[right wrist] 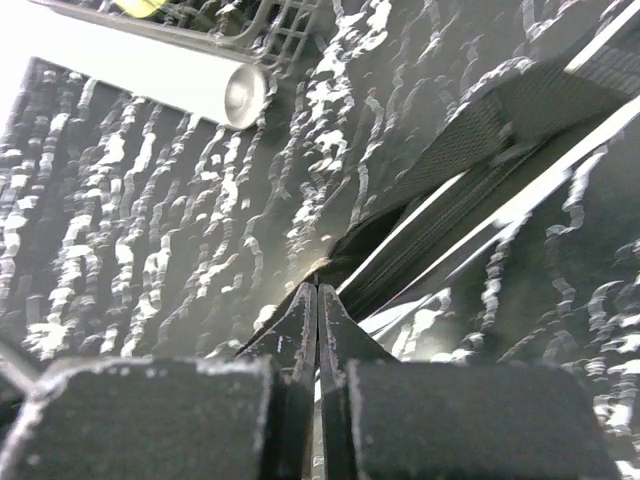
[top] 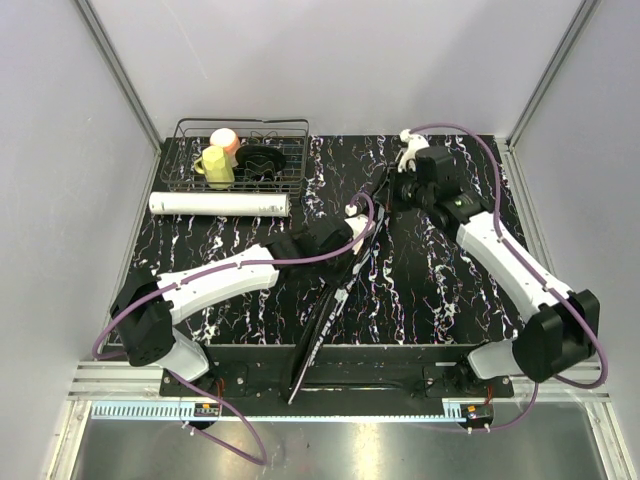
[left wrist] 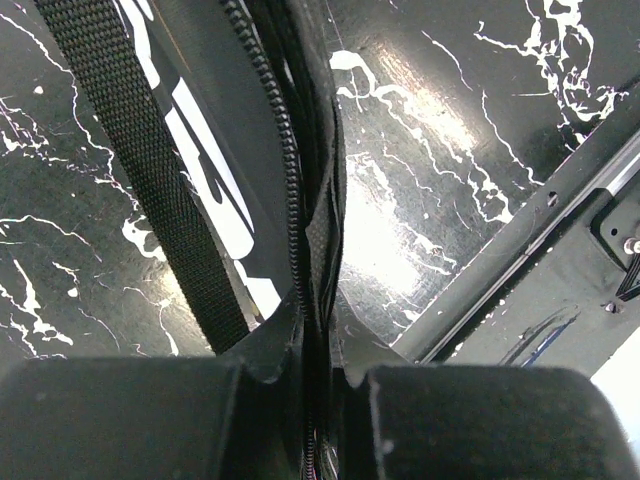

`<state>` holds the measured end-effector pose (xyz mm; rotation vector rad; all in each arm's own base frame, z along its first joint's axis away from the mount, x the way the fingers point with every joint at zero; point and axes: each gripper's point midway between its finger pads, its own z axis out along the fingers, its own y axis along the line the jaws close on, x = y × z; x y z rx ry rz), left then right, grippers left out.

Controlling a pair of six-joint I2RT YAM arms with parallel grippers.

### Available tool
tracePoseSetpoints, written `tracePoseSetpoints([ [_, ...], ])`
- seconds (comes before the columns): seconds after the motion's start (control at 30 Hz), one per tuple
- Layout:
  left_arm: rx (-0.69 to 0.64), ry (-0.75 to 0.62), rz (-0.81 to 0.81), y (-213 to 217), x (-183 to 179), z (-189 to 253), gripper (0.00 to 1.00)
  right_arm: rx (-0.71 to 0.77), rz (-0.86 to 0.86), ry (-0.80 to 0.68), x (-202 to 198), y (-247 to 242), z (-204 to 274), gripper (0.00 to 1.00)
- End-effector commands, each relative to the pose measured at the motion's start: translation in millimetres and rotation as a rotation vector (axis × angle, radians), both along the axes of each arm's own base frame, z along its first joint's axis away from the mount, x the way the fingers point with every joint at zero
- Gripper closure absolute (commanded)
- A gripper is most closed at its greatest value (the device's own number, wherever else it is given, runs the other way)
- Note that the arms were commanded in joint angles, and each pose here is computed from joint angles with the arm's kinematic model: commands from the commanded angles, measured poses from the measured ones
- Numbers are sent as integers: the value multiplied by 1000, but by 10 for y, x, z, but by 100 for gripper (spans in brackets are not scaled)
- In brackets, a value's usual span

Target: Pack up the badminton gear

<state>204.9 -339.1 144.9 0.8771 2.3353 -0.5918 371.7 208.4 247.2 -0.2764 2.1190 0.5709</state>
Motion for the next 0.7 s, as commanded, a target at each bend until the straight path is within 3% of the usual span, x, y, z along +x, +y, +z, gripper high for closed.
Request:
tracePoseSetpoints([
  [0.0,-120,-78,-2,-175,141,413,100,329,84,73,-445,328,246,100],
  [0.17,-174,-72,6,-192,121,507,100,609,97,111,-681,457,369,100],
  [0.27,-200,-56,10,-203,118,527,100,659,82,82,-760,405,323,100],
  [0.33,-219,-41,10,-198,103,551,90,638,70,51,-771,352,378,100],
  [0.4,-239,-35,11,-158,76,590,68,610,84,30,-785,336,420,100],
  [0.53,-394,33,5,-25,60,850,42,595,105,21,-809,340,385,100],
  [0.67,-522,-37,46,167,225,1332,35,629,150,-5,-847,386,369,100],
])
